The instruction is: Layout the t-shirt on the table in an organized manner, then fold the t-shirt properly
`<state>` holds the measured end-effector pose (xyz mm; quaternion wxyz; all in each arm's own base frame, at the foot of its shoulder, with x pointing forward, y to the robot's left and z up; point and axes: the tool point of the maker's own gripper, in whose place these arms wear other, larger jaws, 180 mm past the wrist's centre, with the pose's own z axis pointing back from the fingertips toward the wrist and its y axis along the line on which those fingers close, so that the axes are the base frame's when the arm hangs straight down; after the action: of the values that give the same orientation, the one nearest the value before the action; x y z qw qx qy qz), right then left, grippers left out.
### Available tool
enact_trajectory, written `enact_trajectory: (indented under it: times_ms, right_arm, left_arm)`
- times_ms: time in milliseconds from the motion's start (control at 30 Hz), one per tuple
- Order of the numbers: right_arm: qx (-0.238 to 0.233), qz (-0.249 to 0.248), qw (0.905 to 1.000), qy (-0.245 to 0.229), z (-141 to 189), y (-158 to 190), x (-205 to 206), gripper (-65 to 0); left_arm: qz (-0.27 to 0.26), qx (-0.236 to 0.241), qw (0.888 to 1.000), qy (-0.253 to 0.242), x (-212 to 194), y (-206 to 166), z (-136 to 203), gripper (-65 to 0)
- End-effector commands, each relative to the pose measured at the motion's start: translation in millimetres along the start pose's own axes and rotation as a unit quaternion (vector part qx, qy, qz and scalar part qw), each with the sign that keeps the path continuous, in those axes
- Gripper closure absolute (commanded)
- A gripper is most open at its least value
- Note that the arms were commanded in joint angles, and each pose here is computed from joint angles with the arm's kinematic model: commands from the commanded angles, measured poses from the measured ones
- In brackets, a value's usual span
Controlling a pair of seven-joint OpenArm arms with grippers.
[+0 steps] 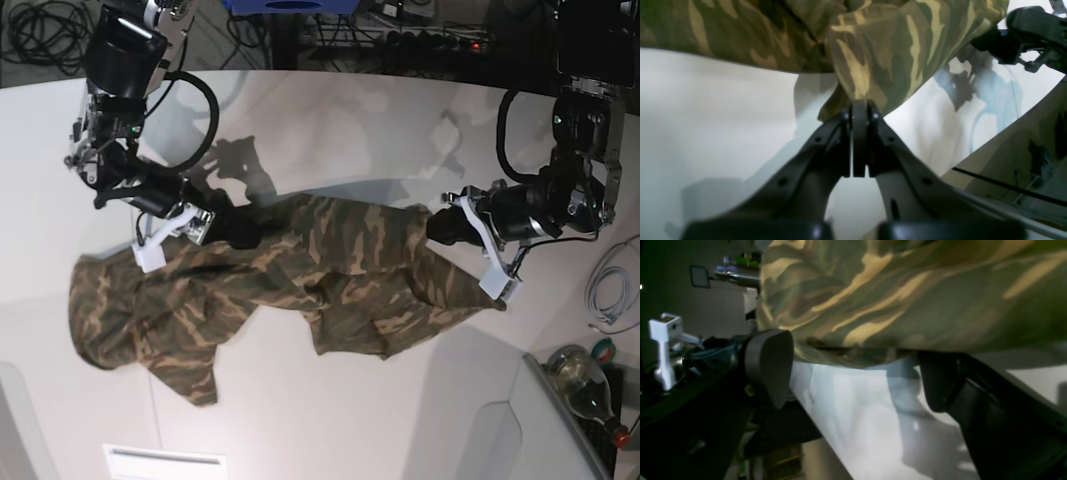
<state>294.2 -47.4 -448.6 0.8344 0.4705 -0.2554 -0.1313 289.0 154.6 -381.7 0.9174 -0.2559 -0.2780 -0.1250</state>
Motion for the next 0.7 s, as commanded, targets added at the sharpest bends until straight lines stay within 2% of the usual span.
enact_trajectory:
  times_ms: [0,133,333,533,667]
  right_arm:
    - [0.013,0.016,0.9994,-0.03,-1.1,10.9,22.4,-53.6]
    - [0.011,0.016,0.999,-0.04,-1.4,10.0,25.8,-53.6]
    - [-0.009,-0.02,0.9993,-0.03,2.9,-4.1,6.8,-53.6]
    - [0.005,0.001,0.9998,0.02,-13.3,9.6,-21.4,-53.6]
    - [0.015,-0.012,0.9998,0.01,-25.9,12.3,-17.2,-53.6]
  left_arm:
    - [-0.011,-0.001,1.0,-0.022,16.9,0.0,6.2,0.0]
    - [-0.01,0.0,1.0,-0.023,17.1,0.3,6.5,0.0]
    - [-0.015,-0.001,0.999,-0.032,26.7,-0.1,7.3,0.0]
    - [-0.019,-0.001,0.999,-0.039,34.6,-0.4,8.0,0.0]
    - [-0.017,-0.008,0.999,-0.045,37.6,-5.8,4.4,0.0]
